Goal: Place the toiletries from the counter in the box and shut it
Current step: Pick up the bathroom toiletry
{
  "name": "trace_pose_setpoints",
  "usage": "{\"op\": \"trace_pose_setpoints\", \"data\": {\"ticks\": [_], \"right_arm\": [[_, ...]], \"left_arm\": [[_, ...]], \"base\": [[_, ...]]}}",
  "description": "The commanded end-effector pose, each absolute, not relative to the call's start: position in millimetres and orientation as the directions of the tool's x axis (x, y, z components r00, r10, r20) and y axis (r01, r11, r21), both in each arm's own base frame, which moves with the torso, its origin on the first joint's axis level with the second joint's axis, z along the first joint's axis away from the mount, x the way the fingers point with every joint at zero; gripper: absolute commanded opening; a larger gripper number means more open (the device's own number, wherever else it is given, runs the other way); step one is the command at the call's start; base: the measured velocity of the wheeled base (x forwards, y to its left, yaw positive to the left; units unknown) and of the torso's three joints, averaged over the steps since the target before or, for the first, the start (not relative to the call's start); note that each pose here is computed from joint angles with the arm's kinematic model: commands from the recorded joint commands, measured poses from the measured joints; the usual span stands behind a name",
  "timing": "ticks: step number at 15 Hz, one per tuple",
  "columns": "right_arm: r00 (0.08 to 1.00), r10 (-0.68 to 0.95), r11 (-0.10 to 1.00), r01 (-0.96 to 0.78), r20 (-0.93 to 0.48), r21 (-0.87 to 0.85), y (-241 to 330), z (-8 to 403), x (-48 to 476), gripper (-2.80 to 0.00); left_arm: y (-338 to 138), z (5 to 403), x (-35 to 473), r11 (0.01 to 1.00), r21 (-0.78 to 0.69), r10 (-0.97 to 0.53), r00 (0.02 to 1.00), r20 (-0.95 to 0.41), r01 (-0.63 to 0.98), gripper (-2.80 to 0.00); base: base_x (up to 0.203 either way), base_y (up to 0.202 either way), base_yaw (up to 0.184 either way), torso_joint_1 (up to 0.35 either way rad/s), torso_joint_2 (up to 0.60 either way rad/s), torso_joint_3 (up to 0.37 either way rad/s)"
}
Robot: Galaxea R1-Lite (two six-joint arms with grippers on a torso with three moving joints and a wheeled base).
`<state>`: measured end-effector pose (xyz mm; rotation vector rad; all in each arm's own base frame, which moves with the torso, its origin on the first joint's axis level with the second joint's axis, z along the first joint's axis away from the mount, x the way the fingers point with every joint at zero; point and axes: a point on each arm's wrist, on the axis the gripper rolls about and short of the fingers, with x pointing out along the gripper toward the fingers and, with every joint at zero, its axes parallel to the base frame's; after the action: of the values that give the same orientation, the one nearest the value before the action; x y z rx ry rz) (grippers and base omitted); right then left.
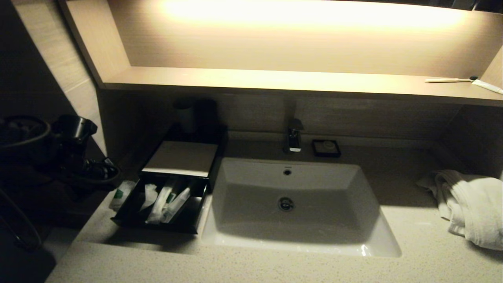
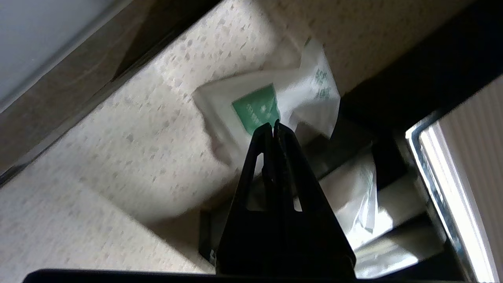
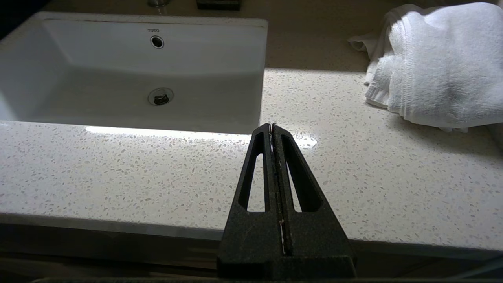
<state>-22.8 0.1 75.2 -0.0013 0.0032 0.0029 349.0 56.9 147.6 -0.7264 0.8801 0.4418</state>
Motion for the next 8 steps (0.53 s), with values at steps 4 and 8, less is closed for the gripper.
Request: {"op": "trace_pose_setpoints", "data": {"ticks": [4,8], "right_arm": [[1.000,0.003,1.000,-0.003,-0.003,-0.002,0.1,75.2,-22.8,-2.80],[1.000,0.003,1.000,-0.003,-0.003,-0.002,0.1,75.2,-22.8,-2.80]], "left_arm": [[57.6,143.5,355.3,0.667,-0.406,0.058,0.587,-0.808,-0.624,-2.80],[56.4,143.4,360.4,0.665,-0.425,0.055,0.608,-0.792,-0.614,0.00]], "base": [[0.000,0.000,0.000,0.000,0.00,0.000],[0.000,0.000,0.000,0.000,0.00,0.000]]}}
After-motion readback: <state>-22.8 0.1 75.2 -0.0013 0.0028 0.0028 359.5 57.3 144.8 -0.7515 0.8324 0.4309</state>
